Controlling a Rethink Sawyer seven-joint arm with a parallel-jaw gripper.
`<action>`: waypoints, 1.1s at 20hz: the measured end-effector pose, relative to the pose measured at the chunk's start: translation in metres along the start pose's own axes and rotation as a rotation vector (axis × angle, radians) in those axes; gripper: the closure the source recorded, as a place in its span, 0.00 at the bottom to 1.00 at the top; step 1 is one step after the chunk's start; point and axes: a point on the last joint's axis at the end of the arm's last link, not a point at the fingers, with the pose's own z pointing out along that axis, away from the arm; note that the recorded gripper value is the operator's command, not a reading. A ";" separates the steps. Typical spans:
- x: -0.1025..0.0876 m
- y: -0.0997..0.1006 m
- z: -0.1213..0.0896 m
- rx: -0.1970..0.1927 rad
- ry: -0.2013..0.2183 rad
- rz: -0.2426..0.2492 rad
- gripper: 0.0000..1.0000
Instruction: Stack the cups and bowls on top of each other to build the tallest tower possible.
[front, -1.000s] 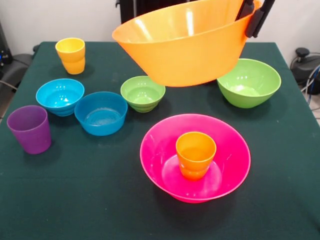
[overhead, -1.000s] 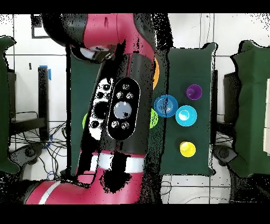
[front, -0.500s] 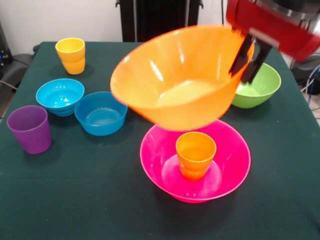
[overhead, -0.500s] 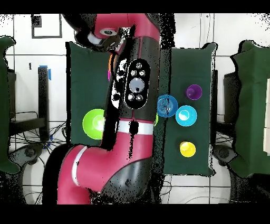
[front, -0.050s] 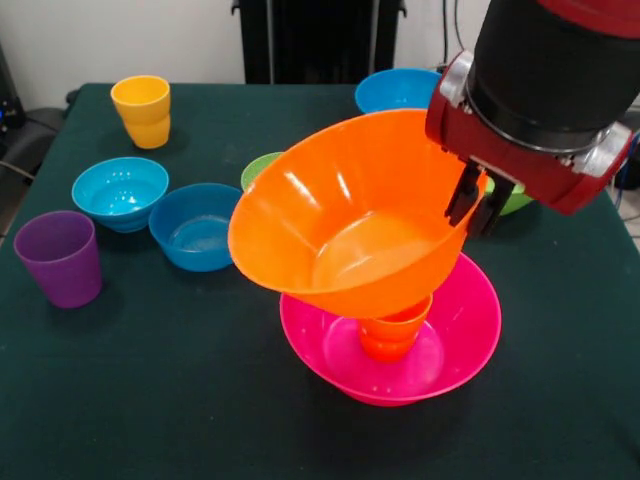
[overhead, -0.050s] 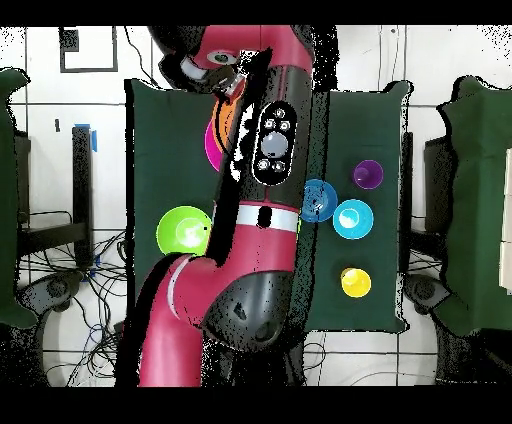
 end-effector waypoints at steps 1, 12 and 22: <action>-0.002 0.000 0.001 -0.002 0.003 0.003 1.00; -0.025 0.012 -0.002 0.017 0.010 0.078 1.00; -0.016 0.046 -0.021 0.167 -0.115 0.107 1.00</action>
